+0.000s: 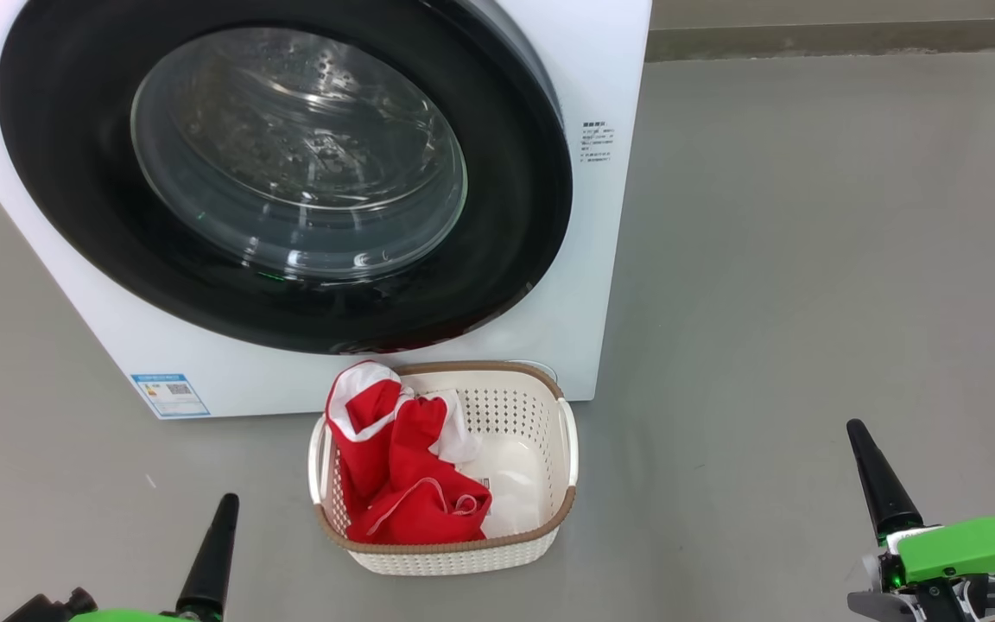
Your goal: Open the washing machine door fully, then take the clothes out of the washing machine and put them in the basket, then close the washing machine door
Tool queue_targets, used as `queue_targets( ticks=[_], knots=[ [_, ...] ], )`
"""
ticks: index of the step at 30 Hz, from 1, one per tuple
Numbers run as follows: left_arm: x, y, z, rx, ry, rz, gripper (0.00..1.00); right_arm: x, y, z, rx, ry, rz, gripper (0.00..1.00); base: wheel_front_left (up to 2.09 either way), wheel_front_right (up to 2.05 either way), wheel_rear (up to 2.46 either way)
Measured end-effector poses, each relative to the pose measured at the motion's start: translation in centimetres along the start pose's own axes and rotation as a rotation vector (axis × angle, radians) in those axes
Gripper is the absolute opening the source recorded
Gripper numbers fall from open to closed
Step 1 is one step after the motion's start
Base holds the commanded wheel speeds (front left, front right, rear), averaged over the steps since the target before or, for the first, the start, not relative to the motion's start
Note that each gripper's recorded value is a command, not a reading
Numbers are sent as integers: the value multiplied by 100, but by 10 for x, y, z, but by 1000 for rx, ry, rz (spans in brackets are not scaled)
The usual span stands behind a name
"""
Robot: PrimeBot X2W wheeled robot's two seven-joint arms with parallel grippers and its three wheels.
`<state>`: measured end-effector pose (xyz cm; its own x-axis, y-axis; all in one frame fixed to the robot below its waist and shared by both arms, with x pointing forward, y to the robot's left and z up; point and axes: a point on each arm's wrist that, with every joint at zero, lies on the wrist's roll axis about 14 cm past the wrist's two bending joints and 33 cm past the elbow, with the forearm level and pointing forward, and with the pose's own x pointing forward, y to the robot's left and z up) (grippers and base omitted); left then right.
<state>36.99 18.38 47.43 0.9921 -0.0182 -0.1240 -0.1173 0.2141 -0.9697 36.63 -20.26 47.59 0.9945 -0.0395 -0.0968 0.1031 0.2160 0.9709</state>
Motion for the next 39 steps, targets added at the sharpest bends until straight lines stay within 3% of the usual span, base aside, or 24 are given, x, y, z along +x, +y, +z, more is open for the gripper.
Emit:
queue_targets(
  ticks=[18, 39],
  knots=[
    [7, -9, 5, -210, 6, -45, 0, 7, 5, 2, 223, 14, 19, 0, 0, 0, 0],
    [7, -9, 6, -214, 4, -51, 0, 9, 8, 3, 229, 13, 27, 0, 0, 0, 0]
  ],
)
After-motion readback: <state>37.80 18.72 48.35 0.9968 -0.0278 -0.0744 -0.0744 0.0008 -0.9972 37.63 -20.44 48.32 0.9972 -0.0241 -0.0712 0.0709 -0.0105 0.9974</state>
